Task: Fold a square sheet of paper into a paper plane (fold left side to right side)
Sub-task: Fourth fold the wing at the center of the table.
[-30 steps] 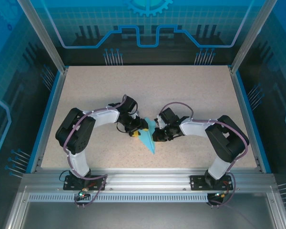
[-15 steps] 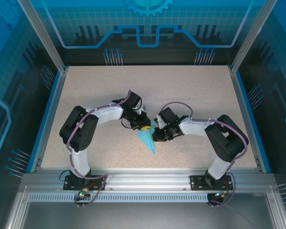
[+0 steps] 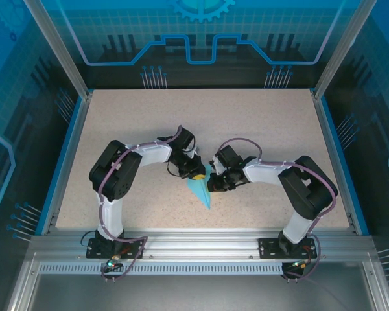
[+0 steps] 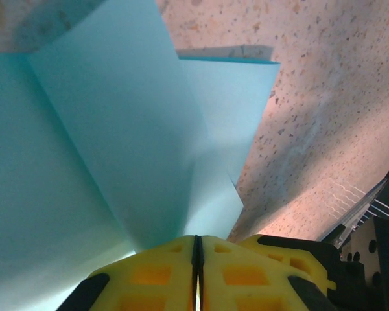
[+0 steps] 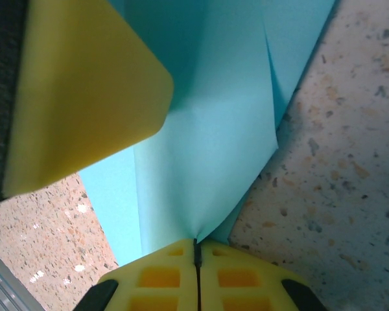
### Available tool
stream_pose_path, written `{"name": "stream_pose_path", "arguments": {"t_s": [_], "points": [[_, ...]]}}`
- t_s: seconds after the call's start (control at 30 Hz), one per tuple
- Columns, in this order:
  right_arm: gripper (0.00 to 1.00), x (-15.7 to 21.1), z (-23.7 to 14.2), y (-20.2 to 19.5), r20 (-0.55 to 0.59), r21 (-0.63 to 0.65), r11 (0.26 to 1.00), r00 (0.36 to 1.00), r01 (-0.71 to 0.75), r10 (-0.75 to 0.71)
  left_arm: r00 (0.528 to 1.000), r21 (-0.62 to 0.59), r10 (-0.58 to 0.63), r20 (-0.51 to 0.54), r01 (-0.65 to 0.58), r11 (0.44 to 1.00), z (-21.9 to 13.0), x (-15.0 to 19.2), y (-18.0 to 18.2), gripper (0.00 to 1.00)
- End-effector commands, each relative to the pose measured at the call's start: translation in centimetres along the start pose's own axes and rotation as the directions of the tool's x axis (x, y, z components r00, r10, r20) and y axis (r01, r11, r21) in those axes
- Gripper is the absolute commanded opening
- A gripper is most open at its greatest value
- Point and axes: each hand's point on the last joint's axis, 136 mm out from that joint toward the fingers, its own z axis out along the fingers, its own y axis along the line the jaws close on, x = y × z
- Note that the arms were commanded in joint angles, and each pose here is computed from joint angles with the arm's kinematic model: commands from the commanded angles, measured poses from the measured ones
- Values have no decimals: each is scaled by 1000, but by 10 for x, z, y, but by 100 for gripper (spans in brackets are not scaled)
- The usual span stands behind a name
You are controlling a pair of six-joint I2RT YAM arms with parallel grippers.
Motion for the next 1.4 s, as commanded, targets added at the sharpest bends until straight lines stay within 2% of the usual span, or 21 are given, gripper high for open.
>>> {"name": "stream_pose_path", "arguments": {"t_s": [0.0,0.43,0.63,0.8,0.9,0.97,1.17,1.37], "points": [[7,32,14,-32,-109,135,991,993,-24,39,1000,-65,-6,-16,5,998,7,3,16,12],[8,27,10,-28,-88,126,992,996,-15,26,998,-143,-57,-24,53,988,16,10,45,9],[18,3,-13,-7,3,93,996,1000,6,-6,997,-160,-69,-24,64,985,16,14,53,8],[25,-2,-36,5,45,81,996,999,26,-30,997,-162,-70,-22,66,985,17,15,54,8],[25,4,-44,13,46,55,998,998,39,-42,997,-161,-69,-23,65,985,16,15,54,8],[23,8,-44,27,49,-4,999,997,53,-53,997,-159,-67,-23,63,985,16,15,53,8],[19,15,-31,57,25,-130,989,998,67,-64,997,-160,-67,-23,63,985,16,15,54,8],[17,20,-8,55,-47,-100,993,997,57,-62,998,-157,-65,-23,61,986,16,15,52,8]]}}
